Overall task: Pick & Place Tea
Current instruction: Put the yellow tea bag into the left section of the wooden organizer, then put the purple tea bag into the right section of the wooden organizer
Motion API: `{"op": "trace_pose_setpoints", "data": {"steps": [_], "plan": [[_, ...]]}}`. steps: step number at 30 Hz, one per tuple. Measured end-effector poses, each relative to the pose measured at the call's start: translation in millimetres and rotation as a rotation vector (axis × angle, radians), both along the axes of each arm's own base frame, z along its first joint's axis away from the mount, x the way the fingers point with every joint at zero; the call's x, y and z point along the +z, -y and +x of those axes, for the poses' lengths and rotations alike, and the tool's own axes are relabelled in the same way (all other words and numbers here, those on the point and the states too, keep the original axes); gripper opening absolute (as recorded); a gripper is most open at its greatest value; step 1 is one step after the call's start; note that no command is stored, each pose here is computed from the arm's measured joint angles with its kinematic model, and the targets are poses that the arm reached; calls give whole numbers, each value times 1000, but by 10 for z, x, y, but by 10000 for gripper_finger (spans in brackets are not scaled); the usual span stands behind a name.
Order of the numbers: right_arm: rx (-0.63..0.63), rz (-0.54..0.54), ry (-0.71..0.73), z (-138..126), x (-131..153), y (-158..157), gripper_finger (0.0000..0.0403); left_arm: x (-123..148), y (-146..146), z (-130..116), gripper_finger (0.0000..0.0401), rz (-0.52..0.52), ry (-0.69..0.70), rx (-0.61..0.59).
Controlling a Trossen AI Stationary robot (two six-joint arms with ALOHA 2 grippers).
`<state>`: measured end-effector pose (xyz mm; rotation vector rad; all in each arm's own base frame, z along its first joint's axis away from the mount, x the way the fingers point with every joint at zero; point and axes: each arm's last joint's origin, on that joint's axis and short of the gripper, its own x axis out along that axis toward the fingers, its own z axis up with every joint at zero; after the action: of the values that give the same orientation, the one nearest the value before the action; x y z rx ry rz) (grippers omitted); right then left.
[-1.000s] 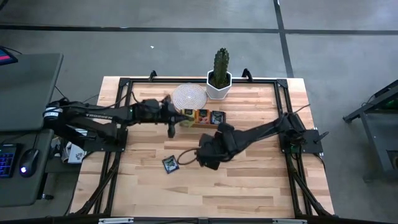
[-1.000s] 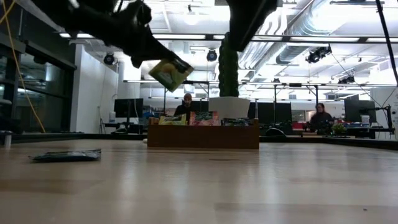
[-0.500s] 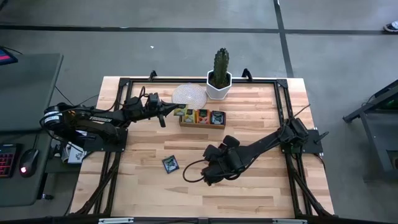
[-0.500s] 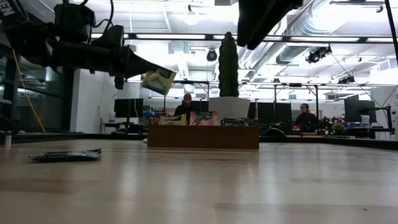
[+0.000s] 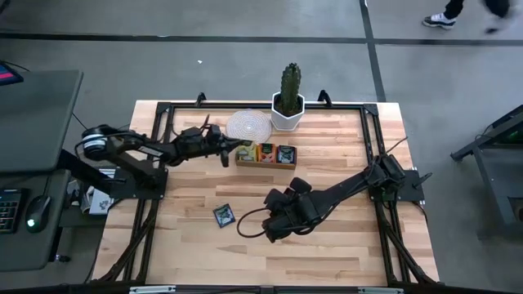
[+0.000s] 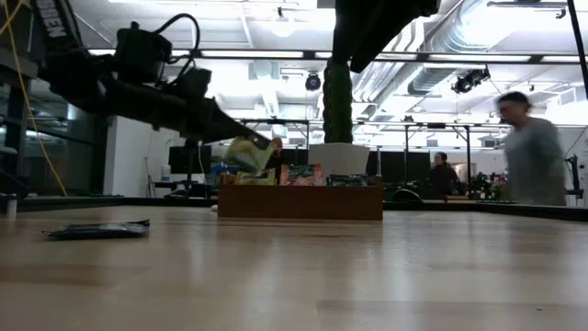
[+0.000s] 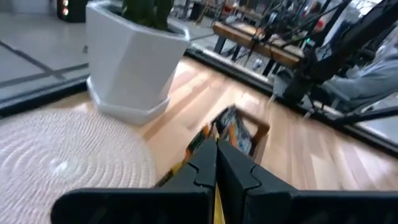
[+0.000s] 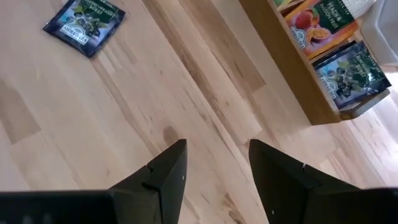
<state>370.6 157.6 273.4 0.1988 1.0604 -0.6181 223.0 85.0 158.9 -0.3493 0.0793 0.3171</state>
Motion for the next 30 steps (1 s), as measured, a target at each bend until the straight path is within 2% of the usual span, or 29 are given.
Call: {"op": "trace_pose_setpoints", "data": {"steps": [8, 19, 24, 30], "plan": [[3, 16, -6, -2, -2, -9, 170, -42, -79, 211, 0, -22, -11, -6], [4, 14, -6, -3, -2, -11, 170, -131, -98, 233, 7, -75, -40, 33], [8, 10, -7, -3, -2, -11, 170, -130, -98, 234, 41, -70, -41, 32], [20, -2, -10, -3, -1, -9, 170, -111, -91, 239, 114, -65, -23, 1]]}}
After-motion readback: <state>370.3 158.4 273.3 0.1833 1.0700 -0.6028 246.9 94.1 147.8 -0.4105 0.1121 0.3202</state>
